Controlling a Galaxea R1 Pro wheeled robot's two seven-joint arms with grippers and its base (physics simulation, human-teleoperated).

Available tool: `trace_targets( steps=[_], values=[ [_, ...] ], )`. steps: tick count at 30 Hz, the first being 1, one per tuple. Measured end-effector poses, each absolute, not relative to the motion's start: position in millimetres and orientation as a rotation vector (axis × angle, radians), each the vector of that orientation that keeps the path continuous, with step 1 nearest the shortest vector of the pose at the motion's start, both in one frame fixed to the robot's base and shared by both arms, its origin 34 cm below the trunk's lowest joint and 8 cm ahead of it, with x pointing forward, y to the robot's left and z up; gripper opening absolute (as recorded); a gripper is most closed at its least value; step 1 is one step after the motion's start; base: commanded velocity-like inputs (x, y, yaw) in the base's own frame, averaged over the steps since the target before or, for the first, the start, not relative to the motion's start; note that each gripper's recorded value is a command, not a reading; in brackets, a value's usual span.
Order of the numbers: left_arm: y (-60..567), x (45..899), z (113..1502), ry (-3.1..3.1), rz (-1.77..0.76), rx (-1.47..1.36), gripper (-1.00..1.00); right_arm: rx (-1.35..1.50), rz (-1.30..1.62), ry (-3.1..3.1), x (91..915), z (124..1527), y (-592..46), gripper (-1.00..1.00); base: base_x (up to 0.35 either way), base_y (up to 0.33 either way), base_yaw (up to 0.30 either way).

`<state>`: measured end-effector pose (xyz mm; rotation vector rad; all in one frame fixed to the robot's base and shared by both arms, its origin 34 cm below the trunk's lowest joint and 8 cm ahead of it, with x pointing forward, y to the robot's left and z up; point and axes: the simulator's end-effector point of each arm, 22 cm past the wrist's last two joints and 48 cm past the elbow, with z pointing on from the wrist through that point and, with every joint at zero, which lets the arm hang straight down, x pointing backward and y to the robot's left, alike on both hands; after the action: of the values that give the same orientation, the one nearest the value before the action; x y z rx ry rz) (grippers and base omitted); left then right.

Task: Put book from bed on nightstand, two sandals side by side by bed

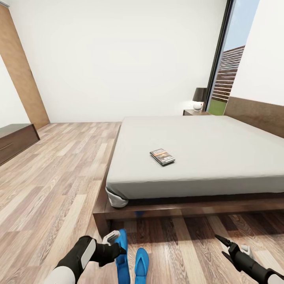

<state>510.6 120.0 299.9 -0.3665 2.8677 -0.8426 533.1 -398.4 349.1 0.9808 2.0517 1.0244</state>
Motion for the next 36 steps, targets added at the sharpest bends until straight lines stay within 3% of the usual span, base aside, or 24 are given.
trace_targets(
  steps=[27, 36],
  values=[
    [136.8, 490.0, 261.0, 2.998, -0.657, -0.210, -1.00, 0.823, 1.090, 2.140, 530.5, 330.2, -368.2, 1.00, 0.000, 0.000, 0.000],
    [141.5, 522.6, 273.4, 2.988, -0.633, -0.198, -1.00, 0.833, 1.094, 2.169, 526.0, 315.6, -365.4, 1.00, 0.000, 0.000, 0.000]
  ],
)
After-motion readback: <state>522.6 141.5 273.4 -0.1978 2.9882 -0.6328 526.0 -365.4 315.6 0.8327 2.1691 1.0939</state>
